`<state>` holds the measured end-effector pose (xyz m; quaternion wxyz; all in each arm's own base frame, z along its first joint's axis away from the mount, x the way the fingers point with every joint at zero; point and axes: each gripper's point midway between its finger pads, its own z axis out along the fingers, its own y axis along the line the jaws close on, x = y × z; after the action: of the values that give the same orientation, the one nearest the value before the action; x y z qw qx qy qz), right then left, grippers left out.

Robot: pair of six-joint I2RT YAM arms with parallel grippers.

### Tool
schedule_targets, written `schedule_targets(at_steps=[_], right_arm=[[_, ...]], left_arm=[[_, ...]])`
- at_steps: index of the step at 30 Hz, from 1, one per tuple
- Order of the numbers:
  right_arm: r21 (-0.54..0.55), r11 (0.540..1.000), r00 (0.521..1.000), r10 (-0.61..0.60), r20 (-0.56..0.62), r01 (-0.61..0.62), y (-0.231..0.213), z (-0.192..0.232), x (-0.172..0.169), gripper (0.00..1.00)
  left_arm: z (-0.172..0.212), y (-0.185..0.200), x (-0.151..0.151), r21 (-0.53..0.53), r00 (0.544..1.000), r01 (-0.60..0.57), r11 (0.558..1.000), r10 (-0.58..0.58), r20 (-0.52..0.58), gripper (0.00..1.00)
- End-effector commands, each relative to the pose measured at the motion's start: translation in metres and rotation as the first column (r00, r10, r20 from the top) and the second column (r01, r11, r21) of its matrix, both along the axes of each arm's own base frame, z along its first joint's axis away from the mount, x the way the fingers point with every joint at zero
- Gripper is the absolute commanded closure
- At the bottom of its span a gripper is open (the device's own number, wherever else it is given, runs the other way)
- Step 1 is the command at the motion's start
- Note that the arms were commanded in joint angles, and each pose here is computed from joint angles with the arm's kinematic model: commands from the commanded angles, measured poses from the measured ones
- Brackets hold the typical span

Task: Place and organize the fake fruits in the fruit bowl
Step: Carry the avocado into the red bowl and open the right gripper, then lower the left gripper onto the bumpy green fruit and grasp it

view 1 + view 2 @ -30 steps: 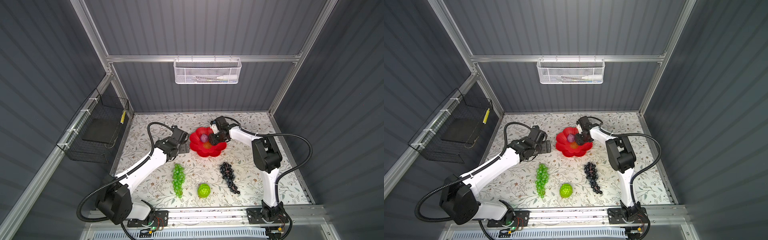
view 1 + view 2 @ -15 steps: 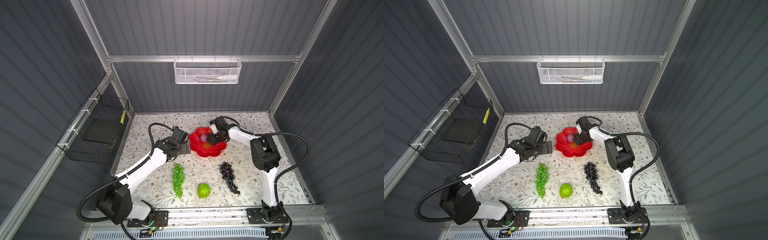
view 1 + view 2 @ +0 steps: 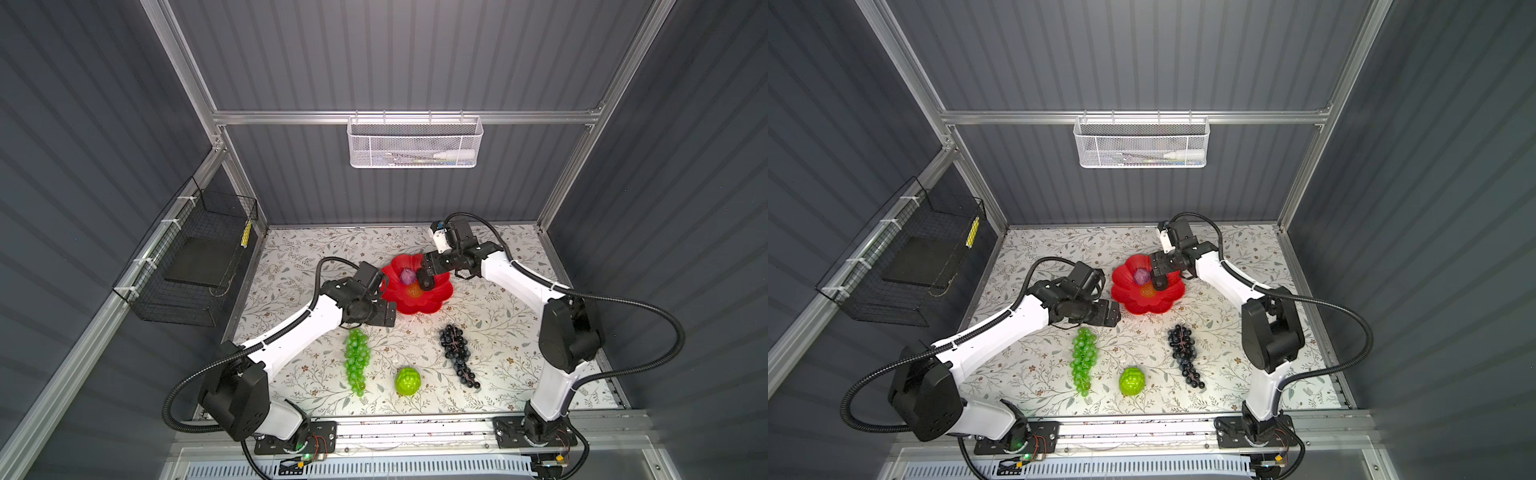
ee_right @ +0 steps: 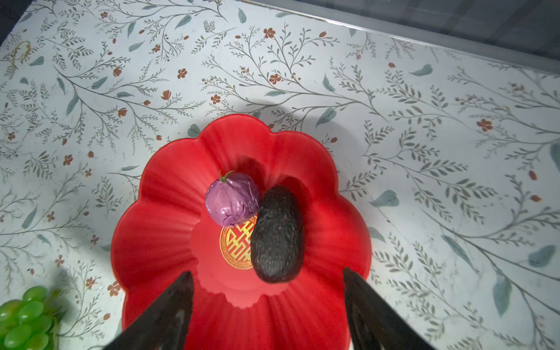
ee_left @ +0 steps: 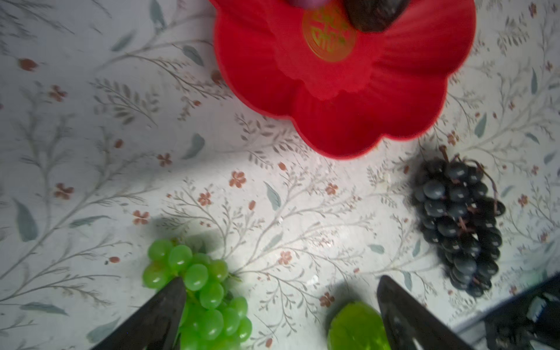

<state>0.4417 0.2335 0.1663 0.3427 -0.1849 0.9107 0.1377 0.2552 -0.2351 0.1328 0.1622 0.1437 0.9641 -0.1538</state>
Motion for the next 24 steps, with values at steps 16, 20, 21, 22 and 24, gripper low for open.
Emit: schedule_targets(at_steps=[16, 20, 21, 22, 24], right_arm=[[0.241, 0.971, 1.000, -0.010, -0.009, 0.011, -0.001, -0.004, -0.061, 0.22], [0.252, 0.968, 1.000, -0.006, -0.013, 0.009, 0.001, -0.006, -0.060, 0.22], [0.253, 0.967, 1.000, -0.005, -0.016, 0.009, 0.001, -0.007, -0.061, 0.22], [0.256, 0.967, 1.000, -0.007, -0.018, 0.012, 0.001, -0.008, -0.061, 0.22], [0.259, 0.966, 1.000, -0.010, -0.019, 0.015, 0.001, -0.009, -0.062, 0.22]], left_arm=[[-0.055, -0.061, -0.147, 0.001, 0.905, 0.310, 0.951, -0.295, -0.305, 0.02], [-0.070, -0.063, -0.154, 0.022, 0.893, 0.317, 0.948, -0.291, -0.343, 0.03], [-0.074, -0.062, -0.155, 0.028, 0.891, 0.318, 0.948, -0.289, -0.349, 0.03], [-0.077, -0.063, -0.155, 0.027, 0.890, 0.319, 0.947, -0.290, -0.351, 0.03], [-0.081, -0.066, -0.155, 0.021, 0.887, 0.322, 0.946, -0.294, -0.355, 0.05]])
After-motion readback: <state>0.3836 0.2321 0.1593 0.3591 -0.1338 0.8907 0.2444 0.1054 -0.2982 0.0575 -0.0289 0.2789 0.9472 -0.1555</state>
